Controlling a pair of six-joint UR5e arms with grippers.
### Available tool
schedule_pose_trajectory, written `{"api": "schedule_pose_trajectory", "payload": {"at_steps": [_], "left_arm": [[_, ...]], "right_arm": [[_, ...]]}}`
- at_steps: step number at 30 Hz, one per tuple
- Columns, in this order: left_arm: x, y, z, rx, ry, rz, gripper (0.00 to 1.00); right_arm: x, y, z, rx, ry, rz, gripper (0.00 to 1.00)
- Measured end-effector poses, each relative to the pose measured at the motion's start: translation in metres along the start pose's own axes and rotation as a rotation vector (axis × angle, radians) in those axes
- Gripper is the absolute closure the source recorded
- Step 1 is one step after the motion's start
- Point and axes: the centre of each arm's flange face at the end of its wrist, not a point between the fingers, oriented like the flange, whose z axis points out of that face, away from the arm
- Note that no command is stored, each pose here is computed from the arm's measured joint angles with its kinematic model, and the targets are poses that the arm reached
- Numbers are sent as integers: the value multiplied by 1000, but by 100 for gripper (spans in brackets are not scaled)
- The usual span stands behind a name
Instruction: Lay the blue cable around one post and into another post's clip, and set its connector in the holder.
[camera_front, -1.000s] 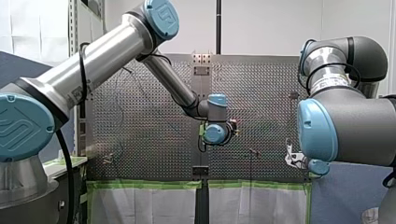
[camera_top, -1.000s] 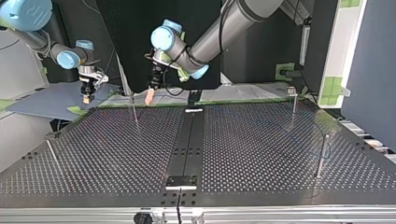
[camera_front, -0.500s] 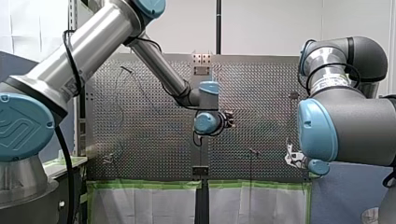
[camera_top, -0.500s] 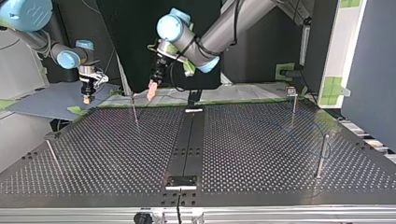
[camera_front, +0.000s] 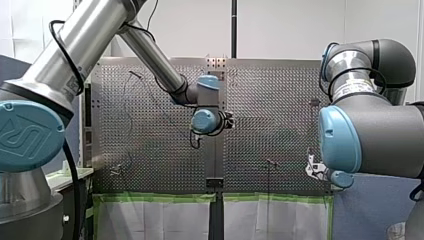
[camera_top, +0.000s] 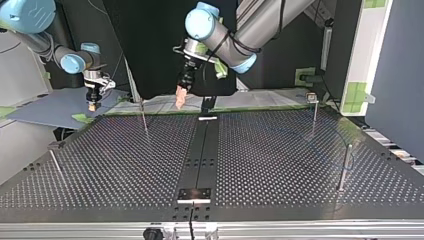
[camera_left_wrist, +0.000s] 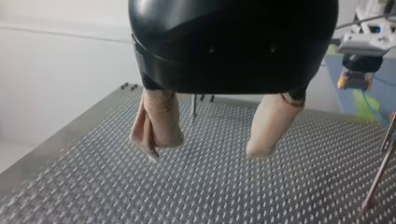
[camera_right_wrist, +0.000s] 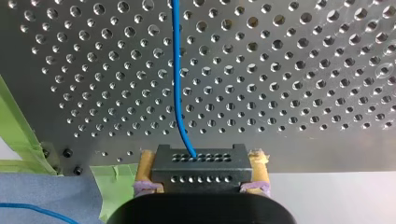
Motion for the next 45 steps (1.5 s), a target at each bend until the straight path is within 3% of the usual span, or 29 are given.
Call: {"api": "schedule_pose_trajectory", "payload": {"at_steps": [5,12,17,20,38,45], "left_arm": [[-15,23,-2,-7,-20,-31,2],[-42,58,-6,8,-89,-111,2],[-57,79,-12,15,-123,-129,2],[-65,95,-18,0,-135,-140,2],[-96,183,-69,-189,-186,-163,2],[-104,216,-96,-285,-214,-165,2]], "right_arm": [[0,0,0,0,1,0,100],[0,-2,0,3,1,0,100],[0,-3,0,4,-1,0,100],[0,-3,0,4,-2,0,100],[-1,-4,0,5,-2,0,100],[-1,-5,0,7,-1,-1,100]]}}
